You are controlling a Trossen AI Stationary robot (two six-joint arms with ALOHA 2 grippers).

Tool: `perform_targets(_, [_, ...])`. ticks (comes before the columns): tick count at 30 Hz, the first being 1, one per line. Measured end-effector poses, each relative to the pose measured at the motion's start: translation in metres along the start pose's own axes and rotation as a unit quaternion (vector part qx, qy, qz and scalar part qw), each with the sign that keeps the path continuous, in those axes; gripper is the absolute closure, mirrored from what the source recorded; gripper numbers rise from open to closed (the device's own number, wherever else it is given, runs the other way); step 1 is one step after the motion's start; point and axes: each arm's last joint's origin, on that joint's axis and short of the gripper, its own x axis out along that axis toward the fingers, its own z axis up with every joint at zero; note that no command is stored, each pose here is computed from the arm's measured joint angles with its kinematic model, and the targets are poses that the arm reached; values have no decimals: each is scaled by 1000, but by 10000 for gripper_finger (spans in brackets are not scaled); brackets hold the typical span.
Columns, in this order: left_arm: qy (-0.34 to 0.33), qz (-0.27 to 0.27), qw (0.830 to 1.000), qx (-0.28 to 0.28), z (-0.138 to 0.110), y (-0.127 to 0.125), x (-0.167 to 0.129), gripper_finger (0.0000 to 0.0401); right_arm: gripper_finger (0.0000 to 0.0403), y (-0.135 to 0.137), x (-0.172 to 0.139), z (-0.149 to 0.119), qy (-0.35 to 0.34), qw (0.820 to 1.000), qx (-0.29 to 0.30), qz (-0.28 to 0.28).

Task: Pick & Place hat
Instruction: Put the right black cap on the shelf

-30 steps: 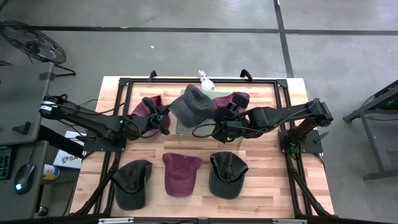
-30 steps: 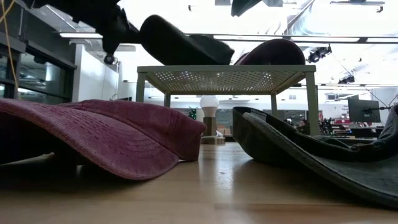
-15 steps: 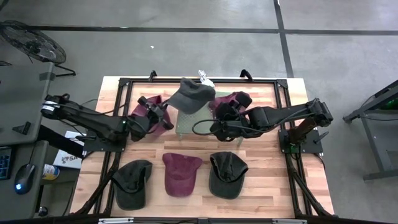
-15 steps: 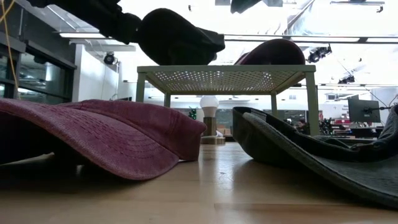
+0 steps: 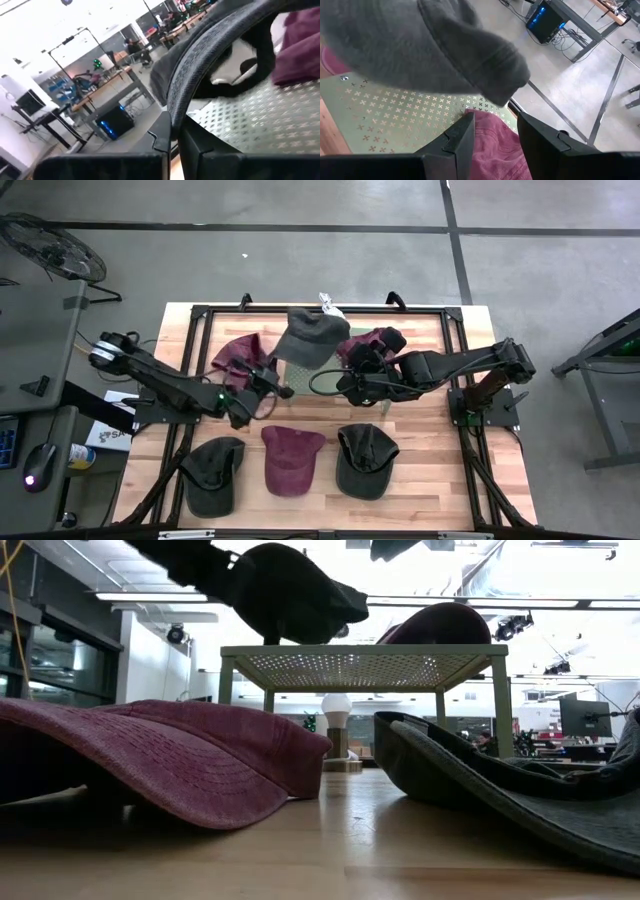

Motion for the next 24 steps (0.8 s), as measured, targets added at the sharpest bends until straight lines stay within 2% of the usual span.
perform_targets(4, [9,24,999,29,3,-23,-1,391,261,0,0,0,-2,1000,0,-2])
perform_targets(13, [18,35,995,86,2,-64,11,391,261,0,0,0,5,1000,-1,7])
perform_targets(20, [26,45,991,124,-5,-71,20,391,261,1,0,-2,14,1000,-6,16])
perform_targets(24, [28,48,990,126,-6,-71,22,391,261,0,0,-2,16,1000,-10,15])
